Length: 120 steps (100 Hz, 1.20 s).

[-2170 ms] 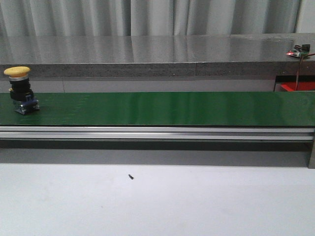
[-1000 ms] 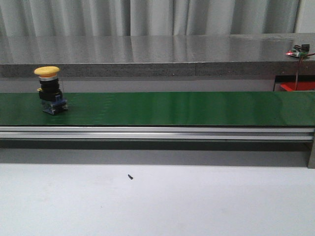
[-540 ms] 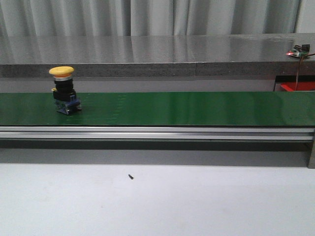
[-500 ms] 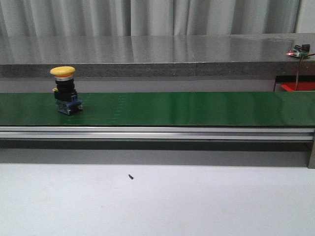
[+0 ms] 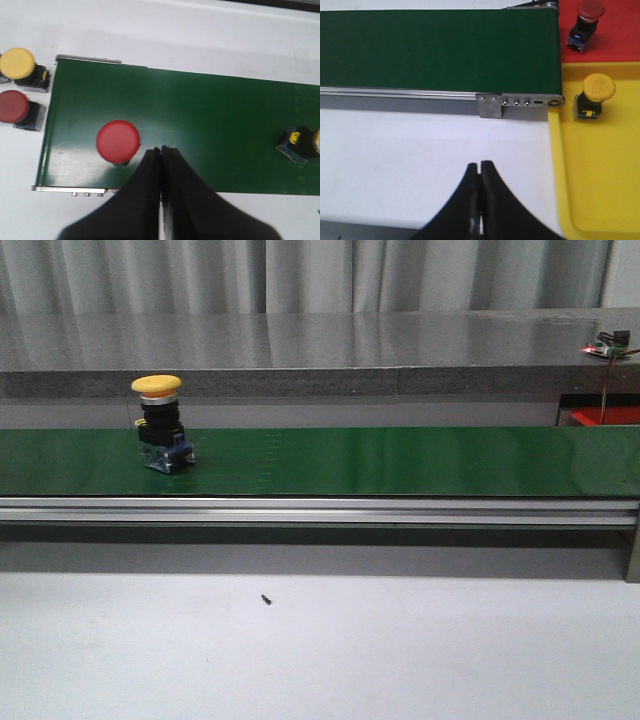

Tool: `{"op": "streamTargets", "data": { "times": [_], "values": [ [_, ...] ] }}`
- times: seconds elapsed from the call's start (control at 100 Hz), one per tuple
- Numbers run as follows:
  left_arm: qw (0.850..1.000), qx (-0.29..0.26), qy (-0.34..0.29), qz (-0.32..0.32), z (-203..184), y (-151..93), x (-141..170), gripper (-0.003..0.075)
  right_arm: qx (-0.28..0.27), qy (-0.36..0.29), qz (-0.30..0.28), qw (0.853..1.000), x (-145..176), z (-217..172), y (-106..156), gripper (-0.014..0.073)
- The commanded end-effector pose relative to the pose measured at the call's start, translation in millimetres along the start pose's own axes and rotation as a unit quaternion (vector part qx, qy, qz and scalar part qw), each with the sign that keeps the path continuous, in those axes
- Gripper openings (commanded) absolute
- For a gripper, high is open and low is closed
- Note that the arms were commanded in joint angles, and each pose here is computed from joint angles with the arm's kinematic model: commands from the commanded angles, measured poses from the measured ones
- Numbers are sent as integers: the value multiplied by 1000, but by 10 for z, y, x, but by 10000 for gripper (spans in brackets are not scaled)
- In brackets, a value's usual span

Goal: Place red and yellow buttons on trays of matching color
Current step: 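Set the red button on the belt behind the yellow one, release, then lower the right gripper onto the yellow button on the belt, grasp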

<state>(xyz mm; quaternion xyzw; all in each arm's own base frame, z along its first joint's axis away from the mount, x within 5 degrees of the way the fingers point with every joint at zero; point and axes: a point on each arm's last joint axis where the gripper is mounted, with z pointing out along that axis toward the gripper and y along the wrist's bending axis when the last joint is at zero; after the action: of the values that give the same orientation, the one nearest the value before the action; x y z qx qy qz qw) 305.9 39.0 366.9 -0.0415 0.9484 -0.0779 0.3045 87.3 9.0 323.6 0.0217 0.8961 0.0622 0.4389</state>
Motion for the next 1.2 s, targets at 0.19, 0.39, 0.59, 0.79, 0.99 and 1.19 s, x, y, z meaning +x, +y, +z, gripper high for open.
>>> {"op": "streamTargets", "data": {
  "times": [0.19,0.39,0.59,0.79,0.99,1.19],
  "values": [
    [995,46,-71,57,-493,-477,130,-20,-4,-44,-5,999,-115,-49,15,-68],
    [993,52,-90,62,-664,-523,525,-20,-4,-44,-5,999,-115,-49,15,-68],
    [987,49,-141,61,-882,-507,932,-20,-4,-44,-5,999,-116,-49,15,-68],
    [980,46,-182,61,-995,-482,1315,-20,-4,-60,-6,998,-140,-46,14,-68],
    [979,45,-189,60,-968,-448,1638,-20,5,-41,-15,999,-163,-1,3,-68],
    [976,45,-206,56,-910,-412,1905,-20,10,22,-30,999,-380,245,15,-68]
  ]
}}
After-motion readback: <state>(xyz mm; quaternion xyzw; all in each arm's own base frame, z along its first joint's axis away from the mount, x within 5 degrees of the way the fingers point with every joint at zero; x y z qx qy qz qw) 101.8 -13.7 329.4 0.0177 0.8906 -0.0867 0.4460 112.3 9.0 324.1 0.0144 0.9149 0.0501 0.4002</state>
